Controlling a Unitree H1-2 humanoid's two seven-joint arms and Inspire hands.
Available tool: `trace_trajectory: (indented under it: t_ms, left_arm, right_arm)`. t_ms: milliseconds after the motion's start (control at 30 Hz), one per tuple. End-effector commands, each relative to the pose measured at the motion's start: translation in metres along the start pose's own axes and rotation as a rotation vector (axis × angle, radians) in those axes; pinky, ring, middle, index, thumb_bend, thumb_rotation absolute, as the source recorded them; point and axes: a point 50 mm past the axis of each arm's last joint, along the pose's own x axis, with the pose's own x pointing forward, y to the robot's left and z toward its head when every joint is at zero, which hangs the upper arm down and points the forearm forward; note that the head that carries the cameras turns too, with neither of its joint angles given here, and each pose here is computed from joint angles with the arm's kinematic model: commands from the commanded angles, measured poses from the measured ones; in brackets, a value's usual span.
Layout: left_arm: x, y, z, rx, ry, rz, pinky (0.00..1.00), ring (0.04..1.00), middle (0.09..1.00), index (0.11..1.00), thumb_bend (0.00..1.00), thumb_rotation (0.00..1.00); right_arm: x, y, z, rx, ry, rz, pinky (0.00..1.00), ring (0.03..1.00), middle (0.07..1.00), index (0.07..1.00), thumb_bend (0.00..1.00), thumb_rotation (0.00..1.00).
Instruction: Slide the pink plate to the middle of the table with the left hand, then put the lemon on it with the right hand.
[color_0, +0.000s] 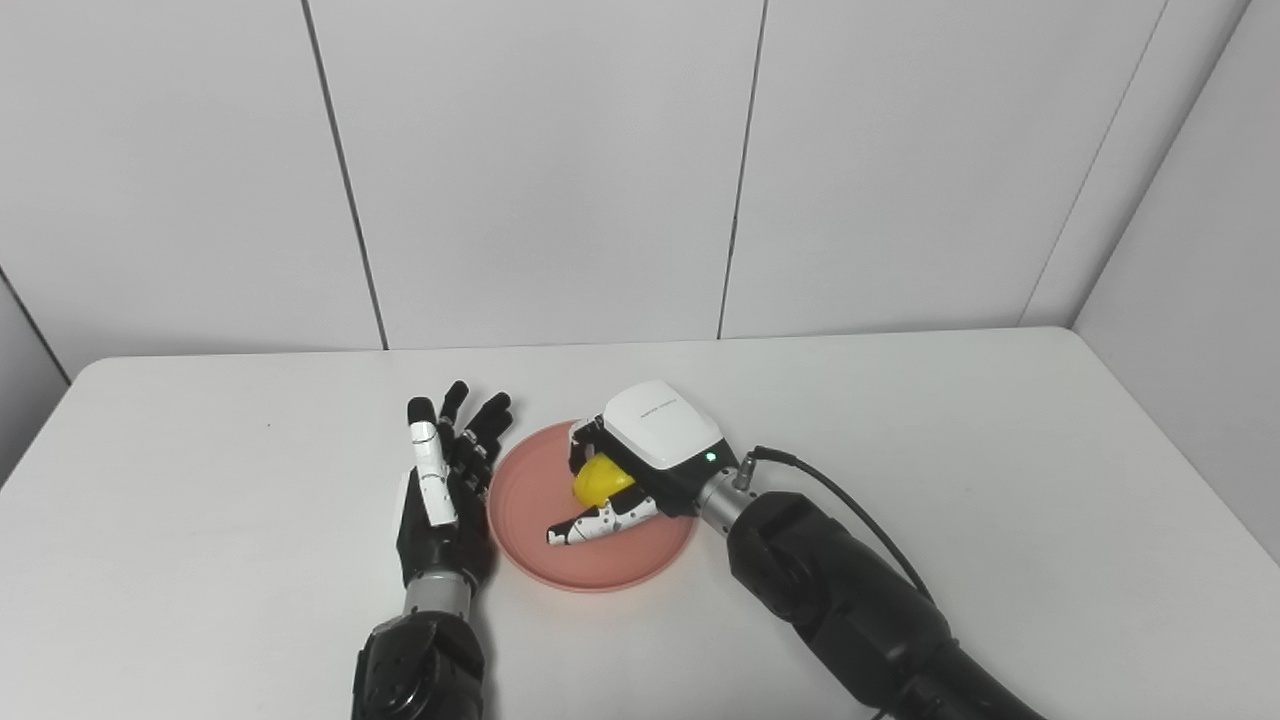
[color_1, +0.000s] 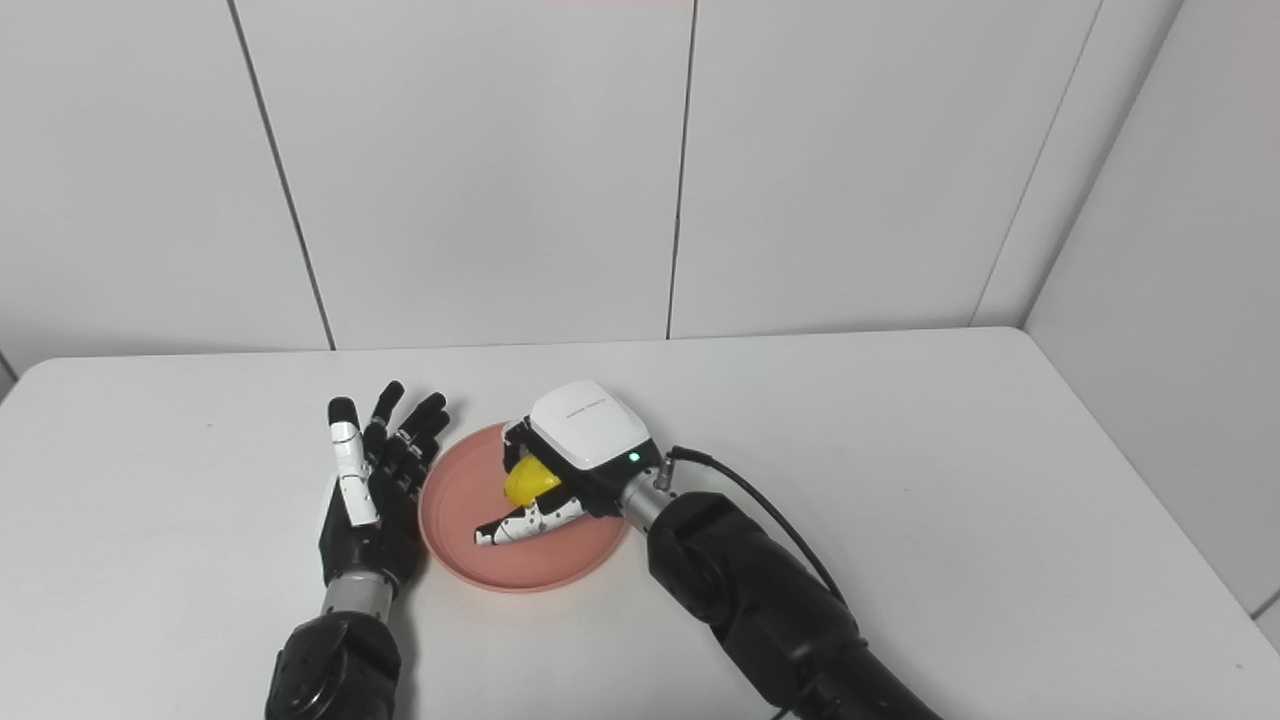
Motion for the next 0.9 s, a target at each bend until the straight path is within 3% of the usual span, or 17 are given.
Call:
trace_trajectory:
  t_ms: [0, 100, 467, 633, 733, 800, 867]
  left_arm:
    - [-0.010, 0.001, -0.027, -0.018, 0.107, 0.068, 0.99, 0.873, 0.806, 0.911, 0.71, 1.00]
    - [-0.011, 0.000, -0.026, -0.016, 0.107, 0.069, 0.99, 0.877, 0.804, 0.902, 0.72, 1.00]
    - [-0.012, -0.001, -0.025, -0.017, 0.117, 0.075, 0.98, 0.856, 0.794, 0.902, 0.72, 1.00]
    - [-0.011, -0.001, -0.025, -0.007, 0.114, 0.074, 0.98, 0.856, 0.788, 0.894, 0.71, 1.00]
    - [-0.011, -0.001, -0.023, -0.012, 0.114, 0.076, 0.97, 0.877, 0.806, 0.903, 0.72, 1.00]
    - [-0.011, -0.001, -0.023, -0.012, 0.115, 0.076, 0.98, 0.889, 0.820, 0.901, 0.73, 1.00]
    - [-0.010, 0.000, -0.022, -0.022, 0.105, 0.071, 0.98, 0.892, 0.832, 0.897, 0.72, 1.00]
  right_arm:
    - [0.012, -0.031, 0.005, -0.017, -0.062, -0.108, 0.36, 0.461, 0.565, 0.604, 0.84, 0.80]
    - [0.012, -0.033, 0.005, -0.012, -0.055, -0.114, 0.40, 0.507, 0.599, 0.627, 0.85, 0.79]
    - [0.012, -0.037, 0.005, -0.024, -0.054, -0.125, 0.38, 0.494, 0.591, 0.636, 0.84, 0.80]
    - [0.011, -0.039, 0.005, 0.000, -0.075, -0.165, 0.38, 0.490, 0.586, 0.628, 0.84, 0.77]
    - [0.008, -0.041, 0.004, 0.046, -0.072, -0.215, 0.40, 0.514, 0.598, 0.634, 0.84, 0.82]
    - [0.006, -0.041, 0.002, 0.089, -0.046, -0.227, 0.45, 0.578, 0.663, 0.689, 0.84, 0.92]
    - [0.000, -0.040, -0.002, 0.232, 0.024, -0.257, 0.49, 0.614, 0.697, 0.714, 0.85, 0.93]
